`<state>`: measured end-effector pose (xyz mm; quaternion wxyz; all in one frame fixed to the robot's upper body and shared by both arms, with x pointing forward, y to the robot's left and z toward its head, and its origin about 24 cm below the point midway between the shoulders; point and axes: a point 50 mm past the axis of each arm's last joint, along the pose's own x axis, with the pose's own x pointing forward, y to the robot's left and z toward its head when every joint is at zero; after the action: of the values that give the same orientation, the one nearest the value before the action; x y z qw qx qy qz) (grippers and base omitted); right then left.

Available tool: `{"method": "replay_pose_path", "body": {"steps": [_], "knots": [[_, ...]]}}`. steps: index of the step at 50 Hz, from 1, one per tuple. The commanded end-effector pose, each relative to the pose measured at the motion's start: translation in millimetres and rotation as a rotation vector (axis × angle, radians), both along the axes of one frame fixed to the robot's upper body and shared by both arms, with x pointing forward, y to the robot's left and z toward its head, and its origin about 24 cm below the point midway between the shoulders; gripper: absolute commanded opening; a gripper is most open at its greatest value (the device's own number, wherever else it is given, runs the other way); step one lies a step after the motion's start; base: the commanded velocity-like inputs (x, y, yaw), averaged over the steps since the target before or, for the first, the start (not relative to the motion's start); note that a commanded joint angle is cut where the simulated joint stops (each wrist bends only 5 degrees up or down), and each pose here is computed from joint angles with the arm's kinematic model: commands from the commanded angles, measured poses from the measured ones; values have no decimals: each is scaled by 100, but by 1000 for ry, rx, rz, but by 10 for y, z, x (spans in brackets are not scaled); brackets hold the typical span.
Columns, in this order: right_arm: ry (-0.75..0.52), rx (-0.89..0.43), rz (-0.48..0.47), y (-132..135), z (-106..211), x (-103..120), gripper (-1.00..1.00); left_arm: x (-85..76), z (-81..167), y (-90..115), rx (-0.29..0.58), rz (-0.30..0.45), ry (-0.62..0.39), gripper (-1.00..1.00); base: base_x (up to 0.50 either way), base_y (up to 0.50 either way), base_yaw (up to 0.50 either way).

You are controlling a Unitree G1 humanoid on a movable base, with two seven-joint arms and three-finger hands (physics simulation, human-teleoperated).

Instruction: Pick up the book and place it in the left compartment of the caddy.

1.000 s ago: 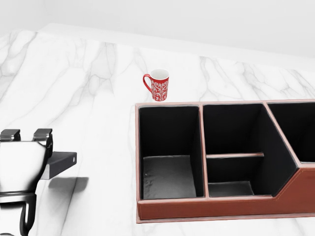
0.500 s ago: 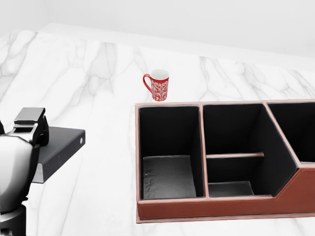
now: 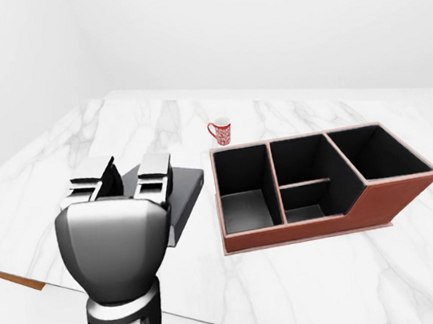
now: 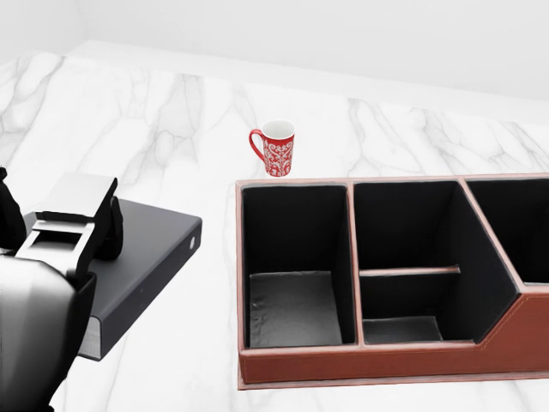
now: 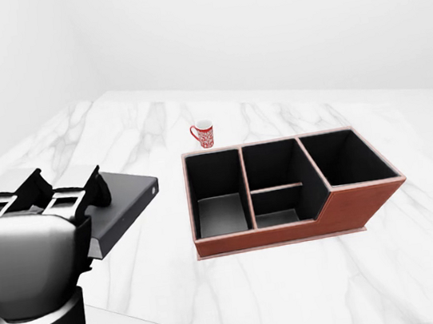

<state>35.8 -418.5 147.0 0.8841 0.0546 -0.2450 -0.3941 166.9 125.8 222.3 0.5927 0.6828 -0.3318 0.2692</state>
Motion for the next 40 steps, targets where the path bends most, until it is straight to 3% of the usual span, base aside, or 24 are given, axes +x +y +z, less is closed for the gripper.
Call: {"method": "replay_pose_path", "body": {"steps": [1, 21, 40], "knots": [[-5, -4, -1, 2, 16, -5, 100, -147, 144, -159, -19, -57, -77, -100, 0, 0, 0], [1, -3, -3, 2, 9, 3, 100, -240, 155, -520, 42, -155, -77, -100, 0, 0, 0], [4, -2, -4, -3, 4, 1, 100, -242, 79, -637, 98, -220, -50, -100, 0, 0, 0]]}}
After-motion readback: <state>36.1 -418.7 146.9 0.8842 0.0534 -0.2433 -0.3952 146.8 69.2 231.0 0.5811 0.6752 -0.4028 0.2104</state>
